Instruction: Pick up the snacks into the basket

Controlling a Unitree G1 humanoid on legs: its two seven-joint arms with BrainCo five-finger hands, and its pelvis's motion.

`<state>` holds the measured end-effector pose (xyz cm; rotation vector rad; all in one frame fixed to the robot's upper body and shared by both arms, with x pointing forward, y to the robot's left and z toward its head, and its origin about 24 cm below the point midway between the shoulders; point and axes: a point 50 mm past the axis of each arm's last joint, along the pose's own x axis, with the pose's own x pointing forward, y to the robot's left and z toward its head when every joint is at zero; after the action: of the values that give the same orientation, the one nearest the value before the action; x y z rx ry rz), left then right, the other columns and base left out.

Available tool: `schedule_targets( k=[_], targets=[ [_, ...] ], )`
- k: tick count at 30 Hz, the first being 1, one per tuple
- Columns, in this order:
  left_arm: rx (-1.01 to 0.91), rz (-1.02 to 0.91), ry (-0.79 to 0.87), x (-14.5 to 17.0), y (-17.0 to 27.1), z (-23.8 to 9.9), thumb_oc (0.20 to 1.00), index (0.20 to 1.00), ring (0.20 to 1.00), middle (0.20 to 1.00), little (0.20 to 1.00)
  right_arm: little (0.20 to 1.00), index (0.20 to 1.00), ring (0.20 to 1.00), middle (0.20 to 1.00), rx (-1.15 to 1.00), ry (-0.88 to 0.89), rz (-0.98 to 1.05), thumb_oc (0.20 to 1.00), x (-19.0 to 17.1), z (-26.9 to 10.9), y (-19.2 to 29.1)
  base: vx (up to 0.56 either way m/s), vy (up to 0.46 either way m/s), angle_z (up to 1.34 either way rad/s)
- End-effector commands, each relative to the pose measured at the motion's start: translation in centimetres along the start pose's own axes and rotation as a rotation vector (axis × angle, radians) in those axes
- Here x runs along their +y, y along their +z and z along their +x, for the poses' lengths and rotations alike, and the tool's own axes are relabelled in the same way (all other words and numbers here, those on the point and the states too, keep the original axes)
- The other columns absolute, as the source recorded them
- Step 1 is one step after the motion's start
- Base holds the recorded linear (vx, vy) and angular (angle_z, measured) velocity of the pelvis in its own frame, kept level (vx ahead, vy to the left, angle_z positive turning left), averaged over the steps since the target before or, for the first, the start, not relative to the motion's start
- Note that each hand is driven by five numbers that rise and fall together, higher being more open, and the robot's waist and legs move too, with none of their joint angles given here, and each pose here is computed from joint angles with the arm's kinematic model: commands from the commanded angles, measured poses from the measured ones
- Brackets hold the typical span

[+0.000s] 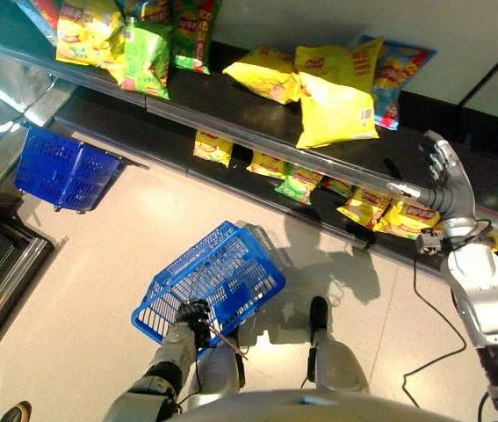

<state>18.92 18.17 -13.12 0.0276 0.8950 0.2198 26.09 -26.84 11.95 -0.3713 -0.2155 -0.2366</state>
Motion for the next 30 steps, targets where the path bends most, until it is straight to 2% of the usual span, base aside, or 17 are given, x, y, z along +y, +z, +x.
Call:
schedule_targets(
  k=[1,2,9,11,16,22,30],
  targets=[
    [0.132,0.278,0.102,4.3,-3.4,-0.4,0.200,0.200,0.200,0.200,0.200,1.000,1.000,1.000,1.000,-0.090,-0.078,-0.028,1.000,-0.4,3.0,2.0,-0.07,0.078,-0.14],
    [0.086,0.300,0.097,4.1,-1.7,0.1,0.200,0.200,0.200,0.200,0.200,1.000,1.000,1.000,1.000,-0.071,-0.058,-0.035,1.000,0.3,3.7,1.9,-0.04,0.053,-0.11],
    [-0.017,0.471,0.135,4.4,1.8,0.7,0.200,0.200,0.200,0.200,0.200,1.000,1.000,1.000,1.000,-0.064,-0.036,-0.073,1.000,1.1,7.4,3.2,-0.06,0.069,-0.05],
    [-0.113,0.559,0.149,4.2,4.3,0.9,0.200,0.200,0.200,0.200,0.200,1.000,1.000,1.000,1.000,-0.044,-0.059,-0.073,1.000,0.7,8.4,3.3,-0.04,0.087,0.01],
    [-0.131,0.591,0.161,4.6,4.3,0.7,0.200,0.200,0.200,0.200,0.200,1.000,1.000,1.000,1.000,-0.023,-0.075,-0.123,1.000,0.3,9.6,3.4,-0.01,0.060,0.04],
    [-0.201,0.603,0.194,5.3,6.2,0.6,0.200,0.200,0.200,0.200,0.200,1.000,1.000,1.000,1.000,-0.036,-0.108,-0.160,1.000,-0.3,11.7,5.1,0.00,0.027,0.00],
    [-0.283,0.631,0.265,7.5,8.2,0.1,0.200,0.200,0.200,0.200,0.200,1.000,1.000,1.000,1.000,-0.130,-0.224,-0.178,1.000,-4.1,13.7,9.7,0.00,0.008,0.00]
  ],
)
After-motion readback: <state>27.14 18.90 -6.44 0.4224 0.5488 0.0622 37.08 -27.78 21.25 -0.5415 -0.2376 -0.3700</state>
